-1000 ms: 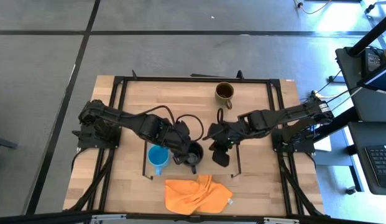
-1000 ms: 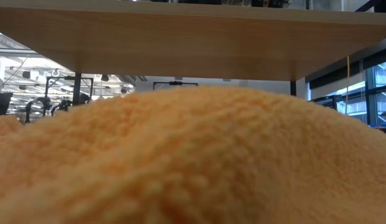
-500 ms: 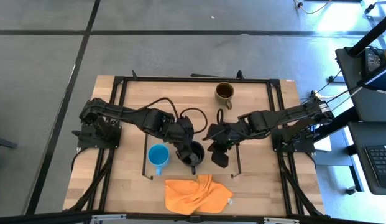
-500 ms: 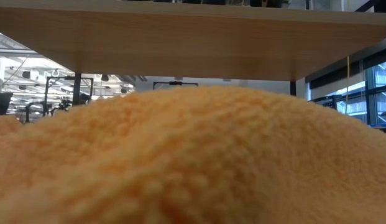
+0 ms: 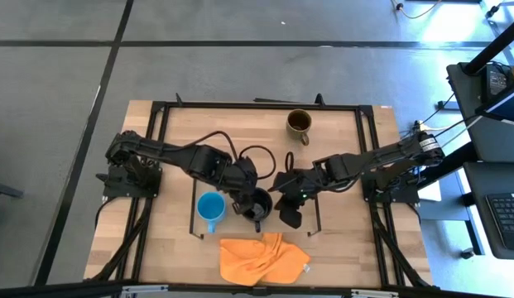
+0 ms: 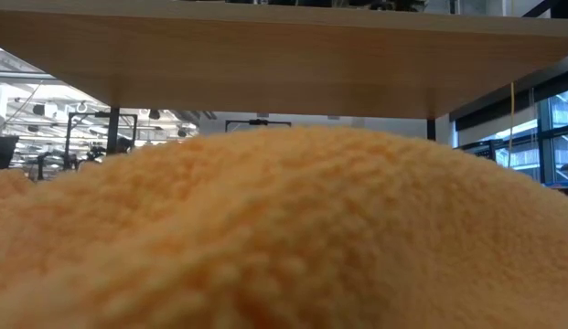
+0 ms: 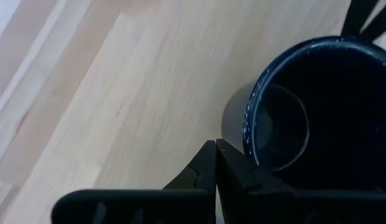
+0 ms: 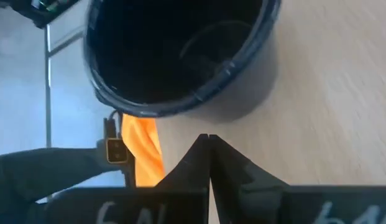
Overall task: Stack small to large cups/mugs on shelf
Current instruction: Put the dark blue mug on the shelf, then put the brown mug on the shelf
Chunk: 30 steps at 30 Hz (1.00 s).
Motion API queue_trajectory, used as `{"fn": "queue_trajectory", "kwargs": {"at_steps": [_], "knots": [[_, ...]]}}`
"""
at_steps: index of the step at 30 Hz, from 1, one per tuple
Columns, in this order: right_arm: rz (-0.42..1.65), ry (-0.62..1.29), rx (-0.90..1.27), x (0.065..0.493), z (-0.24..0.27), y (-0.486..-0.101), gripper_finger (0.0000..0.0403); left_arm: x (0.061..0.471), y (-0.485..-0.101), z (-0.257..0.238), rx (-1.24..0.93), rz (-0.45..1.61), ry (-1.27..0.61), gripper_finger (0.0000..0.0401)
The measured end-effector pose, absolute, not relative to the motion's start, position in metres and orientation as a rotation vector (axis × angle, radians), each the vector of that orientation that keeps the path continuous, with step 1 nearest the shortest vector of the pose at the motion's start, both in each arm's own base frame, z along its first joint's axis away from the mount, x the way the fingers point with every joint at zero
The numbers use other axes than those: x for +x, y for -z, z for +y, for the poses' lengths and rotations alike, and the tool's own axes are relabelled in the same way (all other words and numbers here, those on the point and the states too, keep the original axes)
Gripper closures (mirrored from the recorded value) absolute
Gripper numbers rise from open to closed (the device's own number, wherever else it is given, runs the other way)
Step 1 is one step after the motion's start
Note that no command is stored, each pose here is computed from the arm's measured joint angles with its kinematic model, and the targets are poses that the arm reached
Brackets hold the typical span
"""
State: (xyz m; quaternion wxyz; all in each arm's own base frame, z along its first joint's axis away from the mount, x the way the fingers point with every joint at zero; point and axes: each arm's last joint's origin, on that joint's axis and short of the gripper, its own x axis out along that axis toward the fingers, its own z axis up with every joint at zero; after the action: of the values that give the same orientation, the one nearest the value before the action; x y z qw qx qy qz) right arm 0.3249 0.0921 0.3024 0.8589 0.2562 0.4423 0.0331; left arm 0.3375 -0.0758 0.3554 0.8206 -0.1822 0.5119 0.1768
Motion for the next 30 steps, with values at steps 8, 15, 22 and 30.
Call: {"fn": "queue_trajectory", "kwargs": {"at_steps": [8,15,22,30], "knots": [[0.837,-0.107,0.553,0.333,0.094,-0.308,0.0397,0.345,-0.358,-0.07,-0.375,1.035,-0.345,0.0401],[0.867,-0.107,0.549,0.332,0.094,-0.305,0.0397,0.346,-0.358,-0.063,-0.358,1.034,-0.342,0.0401],[0.919,0.0,0.452,0.327,0.086,-0.298,0.0397,0.349,-0.358,-0.051,-0.322,1.039,-0.324,0.0401],[0.81,0.194,0.372,0.323,0.047,-0.32,0.0383,0.355,-0.388,-0.035,-0.288,0.794,-0.256,0.0397]]}}
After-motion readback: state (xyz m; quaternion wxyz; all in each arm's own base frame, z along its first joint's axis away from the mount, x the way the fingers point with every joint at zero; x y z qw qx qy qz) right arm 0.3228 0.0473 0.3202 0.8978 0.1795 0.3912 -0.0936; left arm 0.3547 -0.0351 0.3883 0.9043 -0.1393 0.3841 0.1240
